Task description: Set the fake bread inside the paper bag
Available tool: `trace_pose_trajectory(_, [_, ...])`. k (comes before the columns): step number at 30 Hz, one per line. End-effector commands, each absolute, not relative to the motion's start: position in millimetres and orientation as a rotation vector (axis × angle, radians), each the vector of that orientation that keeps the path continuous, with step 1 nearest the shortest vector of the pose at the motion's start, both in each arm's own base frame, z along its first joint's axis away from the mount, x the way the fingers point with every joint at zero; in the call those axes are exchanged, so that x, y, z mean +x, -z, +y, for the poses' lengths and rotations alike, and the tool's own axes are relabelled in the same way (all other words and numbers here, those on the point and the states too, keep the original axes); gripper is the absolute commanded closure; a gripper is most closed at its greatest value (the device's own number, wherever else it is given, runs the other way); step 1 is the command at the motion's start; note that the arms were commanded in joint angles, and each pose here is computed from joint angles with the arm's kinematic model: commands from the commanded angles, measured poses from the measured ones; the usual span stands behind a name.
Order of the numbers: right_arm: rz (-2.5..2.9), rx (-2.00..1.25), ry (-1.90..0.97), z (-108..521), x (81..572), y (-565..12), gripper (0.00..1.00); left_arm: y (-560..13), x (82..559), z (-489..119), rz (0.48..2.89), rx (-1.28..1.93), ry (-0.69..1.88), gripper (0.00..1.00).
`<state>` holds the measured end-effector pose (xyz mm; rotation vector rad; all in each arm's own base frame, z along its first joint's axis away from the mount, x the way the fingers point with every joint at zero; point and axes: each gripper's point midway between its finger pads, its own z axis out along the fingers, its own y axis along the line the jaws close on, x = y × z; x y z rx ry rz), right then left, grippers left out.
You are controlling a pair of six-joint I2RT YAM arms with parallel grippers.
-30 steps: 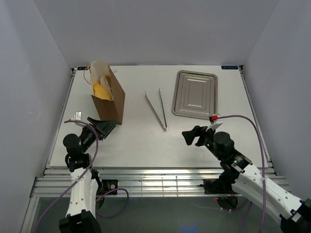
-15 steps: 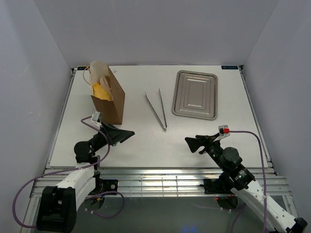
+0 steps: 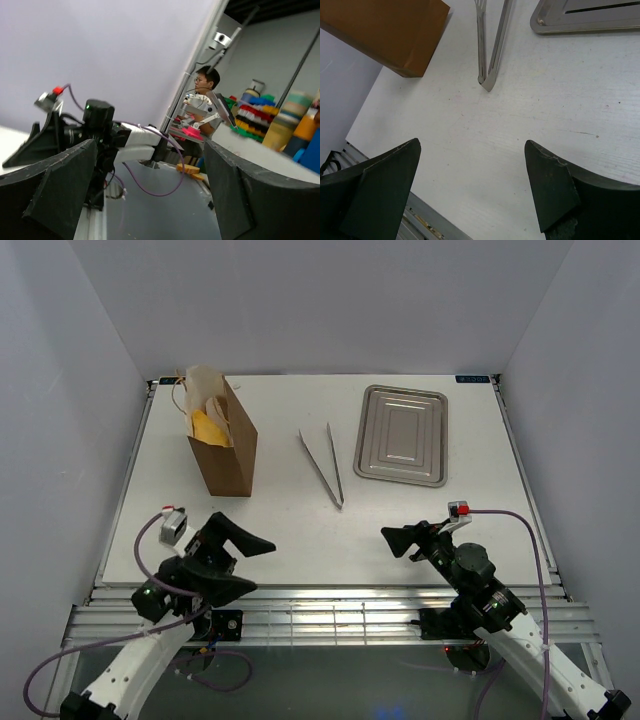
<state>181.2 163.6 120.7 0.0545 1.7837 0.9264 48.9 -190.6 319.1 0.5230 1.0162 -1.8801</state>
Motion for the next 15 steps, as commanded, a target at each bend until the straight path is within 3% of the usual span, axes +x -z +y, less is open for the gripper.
trace_pose_trajectory(1, [1.721, 0.055, -0.962, 168, 185, -92, 0.10, -232, 55, -191, 1.152, 0.422, 1.879, 0.02])
trace_pose_trajectory(15, [1.799, 0.103, -0.951, 168, 186, -58, 0.10, -162, 144, -195, 1.512, -0.010, 1.630, 0.02])
